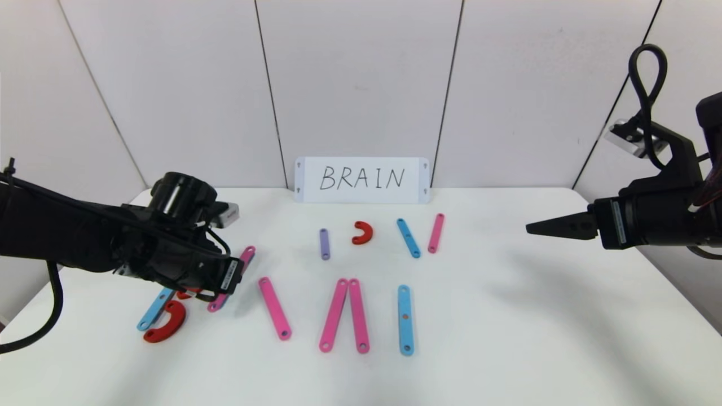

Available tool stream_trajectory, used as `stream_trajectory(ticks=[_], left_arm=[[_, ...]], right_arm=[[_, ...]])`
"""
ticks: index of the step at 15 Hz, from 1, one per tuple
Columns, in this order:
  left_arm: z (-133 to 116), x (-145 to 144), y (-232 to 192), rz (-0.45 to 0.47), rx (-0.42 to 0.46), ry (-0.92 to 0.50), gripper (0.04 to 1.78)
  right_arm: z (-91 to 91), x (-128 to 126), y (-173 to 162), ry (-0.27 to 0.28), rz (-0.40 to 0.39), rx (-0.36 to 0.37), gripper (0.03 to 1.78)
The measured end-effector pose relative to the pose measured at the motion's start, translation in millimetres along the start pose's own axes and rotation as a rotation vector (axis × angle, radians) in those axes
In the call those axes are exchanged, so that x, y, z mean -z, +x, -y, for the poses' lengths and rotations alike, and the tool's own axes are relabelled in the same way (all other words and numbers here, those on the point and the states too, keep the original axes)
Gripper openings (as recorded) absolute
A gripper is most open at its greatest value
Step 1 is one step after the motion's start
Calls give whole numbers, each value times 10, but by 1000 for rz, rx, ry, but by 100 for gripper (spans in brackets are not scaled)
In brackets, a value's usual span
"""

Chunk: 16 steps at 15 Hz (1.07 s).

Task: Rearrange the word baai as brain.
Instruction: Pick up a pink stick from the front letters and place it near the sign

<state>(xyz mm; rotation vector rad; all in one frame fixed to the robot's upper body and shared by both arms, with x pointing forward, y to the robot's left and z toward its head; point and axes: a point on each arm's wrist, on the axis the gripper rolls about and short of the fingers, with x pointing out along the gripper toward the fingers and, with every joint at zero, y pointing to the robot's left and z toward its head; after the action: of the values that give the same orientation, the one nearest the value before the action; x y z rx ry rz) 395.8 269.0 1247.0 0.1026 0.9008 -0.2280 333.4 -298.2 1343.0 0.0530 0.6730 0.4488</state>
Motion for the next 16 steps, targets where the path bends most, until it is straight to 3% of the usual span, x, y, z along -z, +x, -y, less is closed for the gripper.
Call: stream_trajectory(ticks=[4,10,16], left_arm=[[-145,-333,-127,16,-22,-24,30],[-341,-813,103,22,-50,-47,30],[-444,-944,524,-35,-57,-58,30]], right_arm=[[-3,2,-1,-1,0,-4,173],[-10,6,-20,-1,4,-6,173],[-11,15,-21,-1,2,-6,173]])
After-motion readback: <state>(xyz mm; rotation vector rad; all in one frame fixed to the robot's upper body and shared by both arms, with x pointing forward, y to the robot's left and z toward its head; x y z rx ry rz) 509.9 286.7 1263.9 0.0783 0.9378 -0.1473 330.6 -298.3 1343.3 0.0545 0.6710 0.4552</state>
